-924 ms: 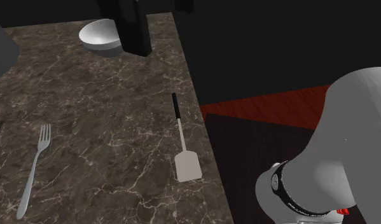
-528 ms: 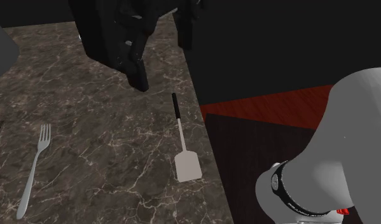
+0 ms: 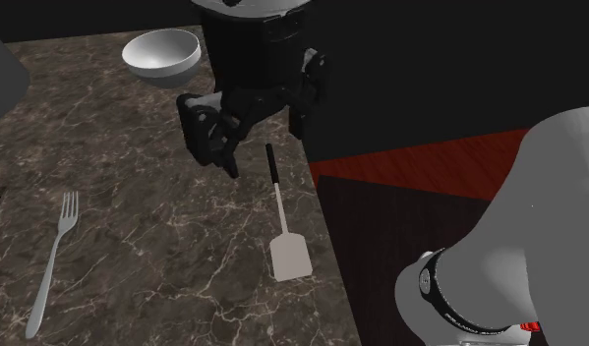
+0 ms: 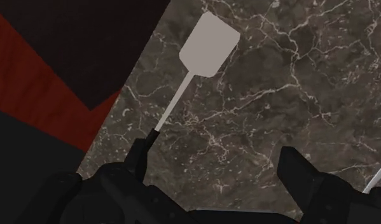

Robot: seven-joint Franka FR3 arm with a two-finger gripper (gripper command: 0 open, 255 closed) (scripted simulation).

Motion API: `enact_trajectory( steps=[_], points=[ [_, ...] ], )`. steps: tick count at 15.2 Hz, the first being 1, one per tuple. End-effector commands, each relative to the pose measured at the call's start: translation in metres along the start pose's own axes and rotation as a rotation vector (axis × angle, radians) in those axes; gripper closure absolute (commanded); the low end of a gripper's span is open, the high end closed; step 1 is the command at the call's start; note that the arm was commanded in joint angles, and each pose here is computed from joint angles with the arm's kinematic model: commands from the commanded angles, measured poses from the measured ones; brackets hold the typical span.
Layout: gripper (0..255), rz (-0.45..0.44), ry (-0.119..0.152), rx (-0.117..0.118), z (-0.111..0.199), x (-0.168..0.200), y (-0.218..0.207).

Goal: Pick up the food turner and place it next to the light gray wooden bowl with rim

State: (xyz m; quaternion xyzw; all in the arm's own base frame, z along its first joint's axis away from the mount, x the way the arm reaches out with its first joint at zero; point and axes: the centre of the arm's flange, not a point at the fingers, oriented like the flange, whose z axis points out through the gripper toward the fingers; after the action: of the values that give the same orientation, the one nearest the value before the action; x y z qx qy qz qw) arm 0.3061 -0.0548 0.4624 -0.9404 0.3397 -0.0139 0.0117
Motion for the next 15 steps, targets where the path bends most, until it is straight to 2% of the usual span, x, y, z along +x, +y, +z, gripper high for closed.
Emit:
enact_trajectory(
  steps=[1,11,15],
  points=[
    [0,0.088,0.012,-0.007,0.026,0.006,0.001],
    [0,0.499,0.055,-0.051,0.147,0.024,0.030],
    [0,0.499,0.055,-0.051,0.169,0.025,0.031]
  ],
)
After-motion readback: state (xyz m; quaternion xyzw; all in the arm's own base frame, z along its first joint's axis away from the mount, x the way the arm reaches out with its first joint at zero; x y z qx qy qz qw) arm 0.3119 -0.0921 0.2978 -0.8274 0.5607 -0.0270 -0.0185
